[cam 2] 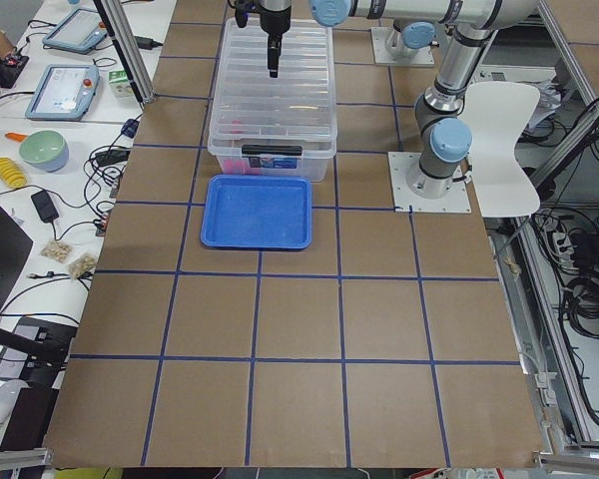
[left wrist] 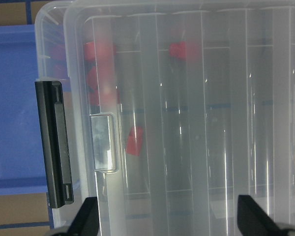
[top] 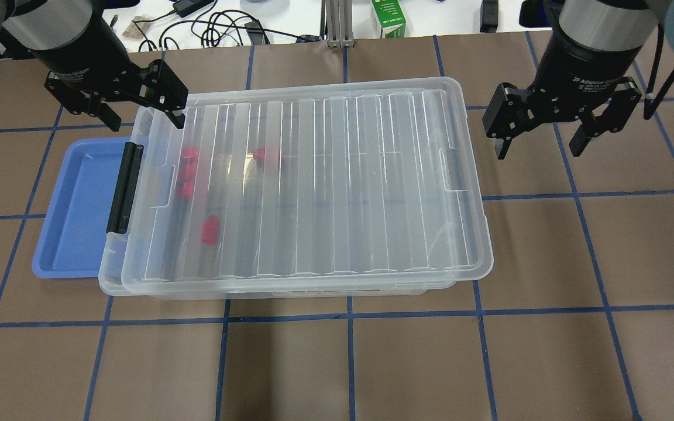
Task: Place red block in blue tray from box
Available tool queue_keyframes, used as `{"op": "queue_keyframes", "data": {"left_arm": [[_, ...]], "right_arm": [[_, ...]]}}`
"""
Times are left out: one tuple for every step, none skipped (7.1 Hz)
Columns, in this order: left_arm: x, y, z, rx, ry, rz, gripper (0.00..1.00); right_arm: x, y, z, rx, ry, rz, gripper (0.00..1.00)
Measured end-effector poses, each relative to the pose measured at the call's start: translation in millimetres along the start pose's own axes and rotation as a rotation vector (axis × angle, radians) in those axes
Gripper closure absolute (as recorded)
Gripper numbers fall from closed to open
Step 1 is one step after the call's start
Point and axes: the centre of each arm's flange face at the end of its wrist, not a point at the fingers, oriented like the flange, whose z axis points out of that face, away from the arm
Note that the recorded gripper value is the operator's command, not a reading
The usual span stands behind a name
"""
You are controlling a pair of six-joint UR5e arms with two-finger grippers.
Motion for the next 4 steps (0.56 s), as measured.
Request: {"op": "queue_keyframes", "data": {"left_arm": [[0.0, 0.2, -0.2, 0.000, 0.000, 0.000, 0.00], [0.0, -0.1, -0.2, 0.000, 0.000, 0.000, 0.00], [-0.1, -0.7, 0.0, 0.000, 0.000, 0.000, 0.00], [0.0, -0.9, -0.2, 0.000, 0.000, 0.000, 0.00]], "right_arm": [[0.0, -4.8, 4.1, -0.005, 0.001, 0.000, 0.00], [-1.4, -19.7, 13.0, 0.004, -0.003, 0.000, 0.00], [-3.0, -41.4, 24.6, 0.030, -0.005, -0.001, 0.00], [-4.0, -61.7, 38.1, 0.046, -0.003, -0.006, 0.00]]}}
